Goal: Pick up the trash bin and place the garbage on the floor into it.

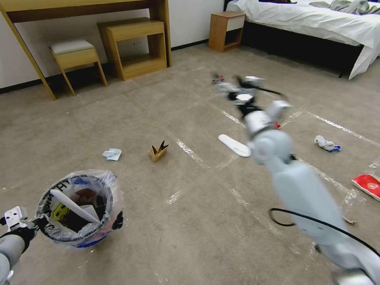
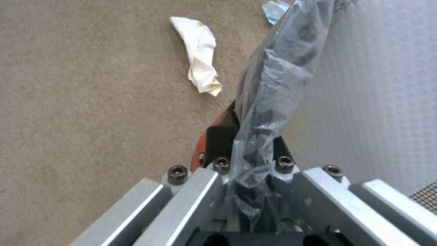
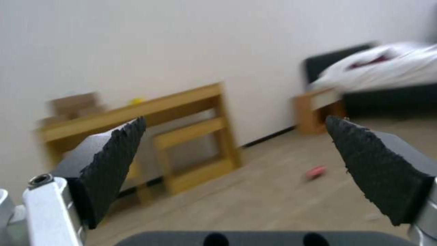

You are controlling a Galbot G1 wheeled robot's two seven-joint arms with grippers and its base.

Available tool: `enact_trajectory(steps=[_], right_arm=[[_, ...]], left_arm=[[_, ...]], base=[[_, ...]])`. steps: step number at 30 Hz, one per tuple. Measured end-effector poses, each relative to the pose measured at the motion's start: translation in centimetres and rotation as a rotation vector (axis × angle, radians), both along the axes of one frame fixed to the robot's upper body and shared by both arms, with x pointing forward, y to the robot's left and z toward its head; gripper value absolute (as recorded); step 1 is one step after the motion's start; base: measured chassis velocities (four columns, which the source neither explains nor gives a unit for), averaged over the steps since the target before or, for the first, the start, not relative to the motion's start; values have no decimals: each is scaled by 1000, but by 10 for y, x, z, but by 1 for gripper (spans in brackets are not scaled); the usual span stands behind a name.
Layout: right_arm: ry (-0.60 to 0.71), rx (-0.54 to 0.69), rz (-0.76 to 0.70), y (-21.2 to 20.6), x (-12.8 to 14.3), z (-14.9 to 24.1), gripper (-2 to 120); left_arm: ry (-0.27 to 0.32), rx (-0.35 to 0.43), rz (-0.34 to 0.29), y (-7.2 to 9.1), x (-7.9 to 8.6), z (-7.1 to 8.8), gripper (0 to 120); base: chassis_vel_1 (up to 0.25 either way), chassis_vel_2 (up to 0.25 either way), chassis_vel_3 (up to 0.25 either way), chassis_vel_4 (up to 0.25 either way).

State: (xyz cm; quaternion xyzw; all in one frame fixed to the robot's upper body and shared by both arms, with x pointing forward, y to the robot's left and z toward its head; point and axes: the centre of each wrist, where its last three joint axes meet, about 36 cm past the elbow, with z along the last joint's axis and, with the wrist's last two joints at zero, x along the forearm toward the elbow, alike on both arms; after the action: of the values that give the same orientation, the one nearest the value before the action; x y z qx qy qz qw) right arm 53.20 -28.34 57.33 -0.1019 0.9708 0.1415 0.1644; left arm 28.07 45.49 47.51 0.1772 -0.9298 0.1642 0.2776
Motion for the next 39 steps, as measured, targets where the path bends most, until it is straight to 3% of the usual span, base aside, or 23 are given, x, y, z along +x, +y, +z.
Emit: enact_trajectory(steps=[7, 15, 25, 39], right_arm=[[13, -84, -219, -62, -49, -24, 100], [-14, -145, -377, -84, -75, -53, 100], [46, -121, -473, -76, -117, -124, 100], [157, -209, -492, -60, -162, -198, 100]], left_arm=[[-13, -3, 5, 0, -2, 3, 1], [-30, 3, 5, 1, -2, 4, 1], [-39, 6, 3, 2, -1, 2, 1], [-42, 15, -9, 1, -3, -4, 1]], base=[[0, 0, 0, 0], [0, 0, 0, 0], [0, 0, 0, 0], [0, 0, 0, 0]])
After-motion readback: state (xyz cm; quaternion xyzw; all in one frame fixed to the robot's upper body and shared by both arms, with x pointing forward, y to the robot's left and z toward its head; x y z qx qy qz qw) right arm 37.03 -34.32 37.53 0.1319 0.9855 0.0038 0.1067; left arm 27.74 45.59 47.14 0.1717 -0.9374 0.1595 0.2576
